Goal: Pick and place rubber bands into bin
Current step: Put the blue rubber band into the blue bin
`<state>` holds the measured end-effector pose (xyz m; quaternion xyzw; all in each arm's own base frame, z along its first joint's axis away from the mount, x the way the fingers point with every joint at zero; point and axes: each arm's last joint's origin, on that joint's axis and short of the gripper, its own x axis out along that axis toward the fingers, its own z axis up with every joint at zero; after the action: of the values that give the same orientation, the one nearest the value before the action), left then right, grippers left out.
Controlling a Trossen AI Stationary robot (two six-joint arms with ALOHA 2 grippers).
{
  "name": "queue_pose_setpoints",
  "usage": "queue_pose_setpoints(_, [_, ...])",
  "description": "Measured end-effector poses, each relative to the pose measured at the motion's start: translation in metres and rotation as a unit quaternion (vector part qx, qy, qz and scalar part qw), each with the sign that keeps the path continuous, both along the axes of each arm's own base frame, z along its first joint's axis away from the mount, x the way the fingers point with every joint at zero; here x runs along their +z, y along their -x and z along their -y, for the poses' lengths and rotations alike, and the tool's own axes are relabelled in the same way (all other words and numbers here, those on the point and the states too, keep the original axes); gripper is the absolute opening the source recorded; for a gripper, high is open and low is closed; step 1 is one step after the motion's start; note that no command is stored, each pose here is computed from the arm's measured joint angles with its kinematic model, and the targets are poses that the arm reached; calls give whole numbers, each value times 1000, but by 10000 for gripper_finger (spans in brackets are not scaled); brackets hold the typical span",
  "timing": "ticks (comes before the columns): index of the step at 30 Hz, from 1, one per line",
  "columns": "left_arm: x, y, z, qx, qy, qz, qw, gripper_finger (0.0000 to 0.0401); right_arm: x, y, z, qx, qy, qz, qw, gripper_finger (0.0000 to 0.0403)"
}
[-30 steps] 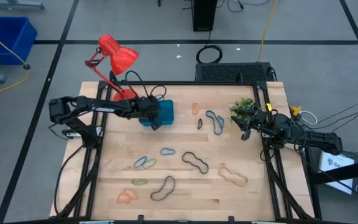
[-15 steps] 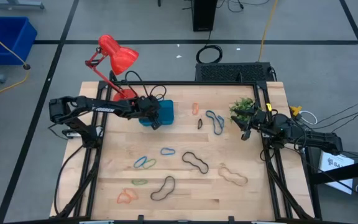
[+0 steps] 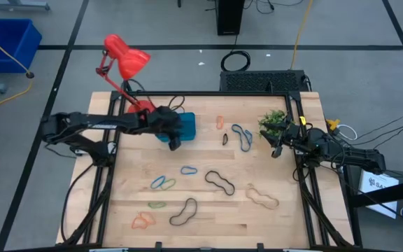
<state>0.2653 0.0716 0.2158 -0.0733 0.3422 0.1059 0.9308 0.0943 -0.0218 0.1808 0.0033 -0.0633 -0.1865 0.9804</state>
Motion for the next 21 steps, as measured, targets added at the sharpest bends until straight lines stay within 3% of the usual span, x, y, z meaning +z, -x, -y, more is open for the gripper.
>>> queue_pose_setpoints(3, [14,-4,14,-52,8,58,997,162,0,0,0,0,0,0,1000,169])
queue_pose_setpoints(7, [20,-8,32,-64,39,82,994,164,0,0,0,0,0,1,1000,169])
queue_pose_setpoints(11, [15,-10,50,-98,44,67,992,165,0,0,0,0,-1,1,1000,169])
queue_pose_setpoints(17, [3,-17,82,-191,-3,39,981,147,0,0,0,0,-1,2,1000,169])
queue_pose_setpoints(21, [-8,-20,98,-207,-2,18,978,128,0,0,0,0,-1,2,1000,169])
